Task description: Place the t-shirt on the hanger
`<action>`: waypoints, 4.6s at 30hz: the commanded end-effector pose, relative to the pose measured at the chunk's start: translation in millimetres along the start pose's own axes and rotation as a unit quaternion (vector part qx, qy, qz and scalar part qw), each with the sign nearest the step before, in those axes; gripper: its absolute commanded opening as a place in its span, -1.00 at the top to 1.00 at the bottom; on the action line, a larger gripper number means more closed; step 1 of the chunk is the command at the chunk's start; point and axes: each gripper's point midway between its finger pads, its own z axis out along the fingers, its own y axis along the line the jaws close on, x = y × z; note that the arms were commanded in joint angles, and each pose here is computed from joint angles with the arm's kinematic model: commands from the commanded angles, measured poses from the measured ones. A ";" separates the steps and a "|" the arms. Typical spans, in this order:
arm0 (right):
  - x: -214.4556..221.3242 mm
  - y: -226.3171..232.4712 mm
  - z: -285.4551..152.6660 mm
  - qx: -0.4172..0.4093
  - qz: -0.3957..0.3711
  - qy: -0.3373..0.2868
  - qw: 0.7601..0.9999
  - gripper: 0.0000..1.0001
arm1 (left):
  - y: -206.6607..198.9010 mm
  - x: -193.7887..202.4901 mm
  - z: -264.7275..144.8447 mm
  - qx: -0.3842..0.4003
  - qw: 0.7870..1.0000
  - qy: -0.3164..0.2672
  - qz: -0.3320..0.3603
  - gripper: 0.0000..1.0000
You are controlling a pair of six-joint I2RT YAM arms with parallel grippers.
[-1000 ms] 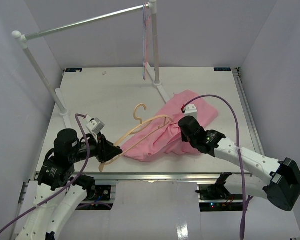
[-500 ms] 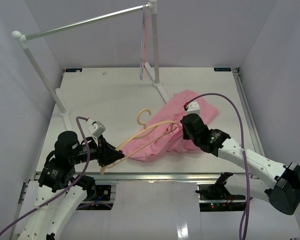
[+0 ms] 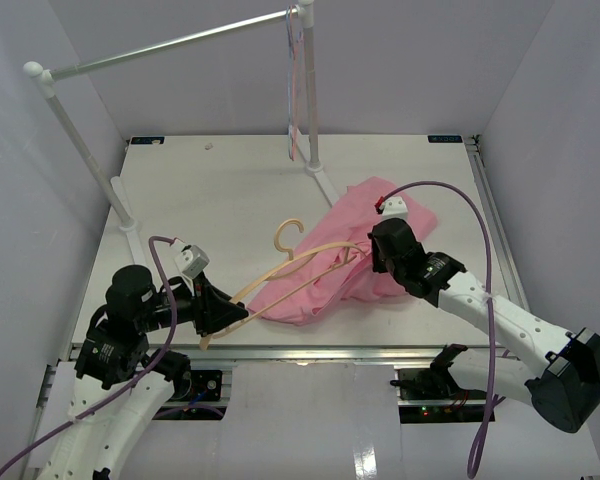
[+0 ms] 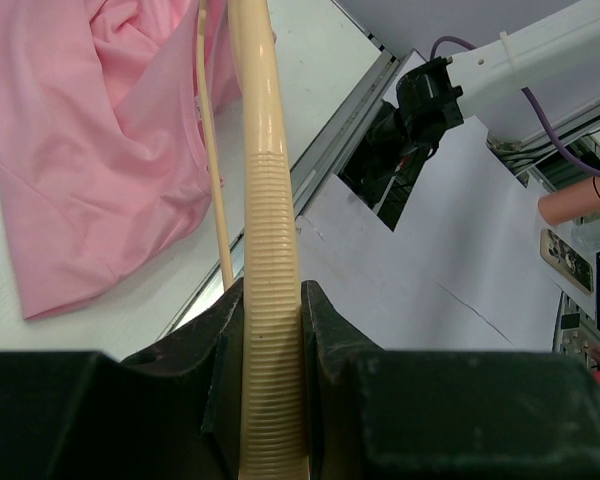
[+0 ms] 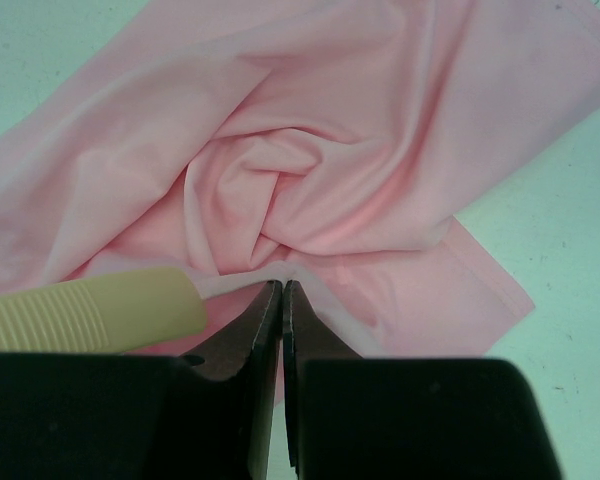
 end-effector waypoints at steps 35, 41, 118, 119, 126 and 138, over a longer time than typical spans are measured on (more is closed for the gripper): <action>-65.1 32.6 -42.6 -0.118 -0.012 -0.068 0.991 0.85 | 0.1 -25.6 22.2 0.052 0.999 0.004 0.005 1.00; -95.0 51.2 -75.9 -0.185 -0.010 -0.094 0.978 0.85 | -0.5 -52.0 28.3 0.060 0.997 -0.032 0.036 1.00; -125.9 72.8 -186.7 -0.321 -0.386 -0.214 0.838 -0.37 | -4.2 -28.4 65.6 0.226 0.962 -0.149 0.043 1.00; -118.0 76.4 -188.0 -0.340 -0.404 -0.207 0.824 -0.38 | -4.0 -27.9 66.0 0.225 0.962 -0.145 0.043 1.00; -98.9 80.2 -182.8 -0.383 -0.466 -0.174 0.779 -0.37 | -8.5 -25.3 63.7 0.232 0.962 -0.132 0.049 1.00; -88.4 90.3 -156.7 -0.438 -0.484 -0.096 0.752 -0.32 | -10.9 -21.2 62.4 0.235 0.962 -0.127 0.048 1.00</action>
